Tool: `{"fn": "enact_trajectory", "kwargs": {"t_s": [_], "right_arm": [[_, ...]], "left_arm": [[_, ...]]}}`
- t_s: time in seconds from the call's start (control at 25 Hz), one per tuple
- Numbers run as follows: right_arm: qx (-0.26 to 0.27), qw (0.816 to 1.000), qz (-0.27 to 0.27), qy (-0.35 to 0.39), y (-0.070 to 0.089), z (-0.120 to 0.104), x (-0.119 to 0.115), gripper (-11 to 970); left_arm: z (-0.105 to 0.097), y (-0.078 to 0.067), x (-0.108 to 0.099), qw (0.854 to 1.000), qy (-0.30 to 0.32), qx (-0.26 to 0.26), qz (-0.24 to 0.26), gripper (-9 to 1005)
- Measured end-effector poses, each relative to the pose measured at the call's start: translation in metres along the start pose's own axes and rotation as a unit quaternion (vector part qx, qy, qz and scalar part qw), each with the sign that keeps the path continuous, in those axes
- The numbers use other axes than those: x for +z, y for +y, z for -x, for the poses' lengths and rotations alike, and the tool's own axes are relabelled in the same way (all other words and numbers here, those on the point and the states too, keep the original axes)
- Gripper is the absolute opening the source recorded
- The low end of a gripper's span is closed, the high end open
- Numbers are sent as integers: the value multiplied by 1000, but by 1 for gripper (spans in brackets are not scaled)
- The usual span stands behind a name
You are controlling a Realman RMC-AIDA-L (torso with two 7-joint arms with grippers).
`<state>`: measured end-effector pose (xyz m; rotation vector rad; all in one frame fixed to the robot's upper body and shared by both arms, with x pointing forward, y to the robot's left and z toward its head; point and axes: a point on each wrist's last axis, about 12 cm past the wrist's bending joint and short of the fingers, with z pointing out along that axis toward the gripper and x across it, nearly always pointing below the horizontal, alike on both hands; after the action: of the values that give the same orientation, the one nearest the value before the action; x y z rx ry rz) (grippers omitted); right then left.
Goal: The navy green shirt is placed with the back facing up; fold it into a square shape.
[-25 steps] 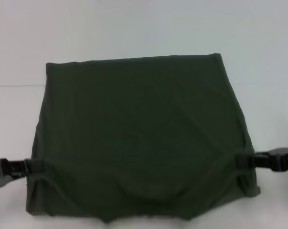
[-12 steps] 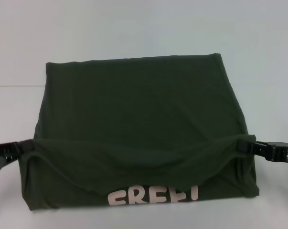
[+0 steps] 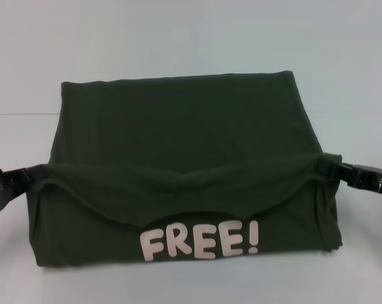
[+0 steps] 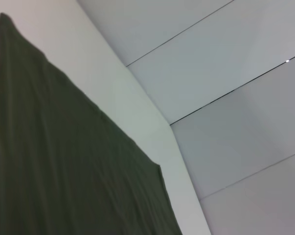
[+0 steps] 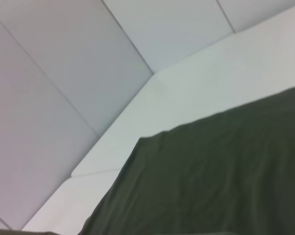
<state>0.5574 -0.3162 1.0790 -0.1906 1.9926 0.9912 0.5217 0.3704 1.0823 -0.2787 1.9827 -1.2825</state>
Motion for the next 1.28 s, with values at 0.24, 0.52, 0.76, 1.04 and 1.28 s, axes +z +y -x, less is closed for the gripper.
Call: {"fn": "enact_trajectory", "kwargs": {"t_s": [0.24, 0.52, 0.76, 1.04, 1.28], "right_arm": [[2, 999, -15, -28, -2, 7, 5, 67], [7, 999, -29, -45, -5, 6, 14, 66], [6, 998, -40, -45, -6, 3, 26, 66], [6, 996, -61, -58, -9, 2, 34, 67], [8, 995, -77, -63, -13, 2, 35, 67]], "left_arm": [[5, -1, 9, 999, -31, 13, -8, 52], [11, -1, 20, 998, -61, 19, 1, 53], [13, -1, 36, 996, -77, 35, 17, 54], [11, 2, 53, 994, -79, 54, 49, 52], [11, 1, 63, 992, -88, 65, 58, 53]]}}
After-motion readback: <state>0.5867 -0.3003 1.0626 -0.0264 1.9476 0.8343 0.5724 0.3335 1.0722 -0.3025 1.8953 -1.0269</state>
